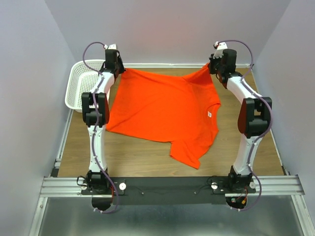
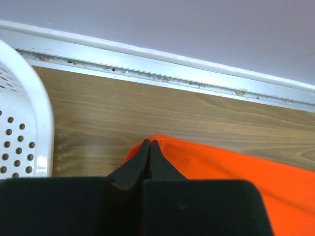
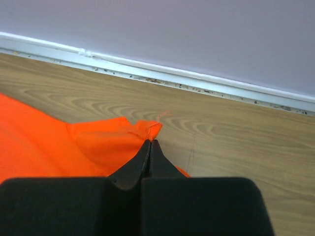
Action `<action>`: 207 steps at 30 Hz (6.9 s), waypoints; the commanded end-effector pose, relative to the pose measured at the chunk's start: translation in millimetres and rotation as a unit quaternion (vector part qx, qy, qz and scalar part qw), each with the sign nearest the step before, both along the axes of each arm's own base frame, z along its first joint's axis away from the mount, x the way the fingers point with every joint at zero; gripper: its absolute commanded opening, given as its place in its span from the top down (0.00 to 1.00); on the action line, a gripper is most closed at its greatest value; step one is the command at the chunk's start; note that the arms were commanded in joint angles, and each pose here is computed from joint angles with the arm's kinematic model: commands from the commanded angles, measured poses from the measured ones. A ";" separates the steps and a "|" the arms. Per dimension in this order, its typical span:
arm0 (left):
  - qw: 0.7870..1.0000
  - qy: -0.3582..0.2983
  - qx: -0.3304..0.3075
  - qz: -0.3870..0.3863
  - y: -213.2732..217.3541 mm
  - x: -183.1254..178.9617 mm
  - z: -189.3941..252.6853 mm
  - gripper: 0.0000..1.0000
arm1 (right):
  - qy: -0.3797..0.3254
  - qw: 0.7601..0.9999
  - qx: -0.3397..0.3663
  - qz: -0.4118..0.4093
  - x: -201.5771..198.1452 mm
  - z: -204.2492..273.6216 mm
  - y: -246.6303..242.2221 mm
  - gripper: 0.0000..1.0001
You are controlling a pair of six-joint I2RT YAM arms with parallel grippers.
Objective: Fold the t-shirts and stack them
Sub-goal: Fold the tshirt
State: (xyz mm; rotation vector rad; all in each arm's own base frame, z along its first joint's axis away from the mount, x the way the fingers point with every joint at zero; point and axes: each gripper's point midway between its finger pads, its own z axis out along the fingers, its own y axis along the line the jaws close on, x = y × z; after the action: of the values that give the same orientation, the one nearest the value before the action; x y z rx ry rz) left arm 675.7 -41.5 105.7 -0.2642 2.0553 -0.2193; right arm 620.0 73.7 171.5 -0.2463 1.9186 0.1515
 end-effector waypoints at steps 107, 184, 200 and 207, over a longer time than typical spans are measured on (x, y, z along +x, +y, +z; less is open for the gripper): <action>1.000 -0.012 0.019 -0.021 35.8 -72.1 17.0 1.00 | -0.026 0.999 -0.006 0.041 -146.2 19.0 -17.1 0.99; 0.976 -0.161 -0.045 -0.138 -19.3 -291.3 173.0 0.50 | 0.077 0.961 -0.018 0.264 -247.0 -56.4 37.0 1.00; 0.979 -0.146 -0.031 -0.140 -17.4 -309.4 151.9 0.50 | 0.084 0.948 -0.026 0.306 -259.0 -59.4 56.3 0.99; 0.979 -0.143 -0.031 -0.142 -18.1 -312.4 147.8 0.50 | 0.112 0.924 -0.051 0.363 -293.4 -73.4 58.2 0.83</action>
State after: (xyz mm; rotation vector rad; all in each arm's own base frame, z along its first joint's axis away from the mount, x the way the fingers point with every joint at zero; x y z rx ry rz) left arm 369.2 -60.7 251.2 0.0069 1.8041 -0.4763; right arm 361.6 126.2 107.5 -0.9012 1.9741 0.5267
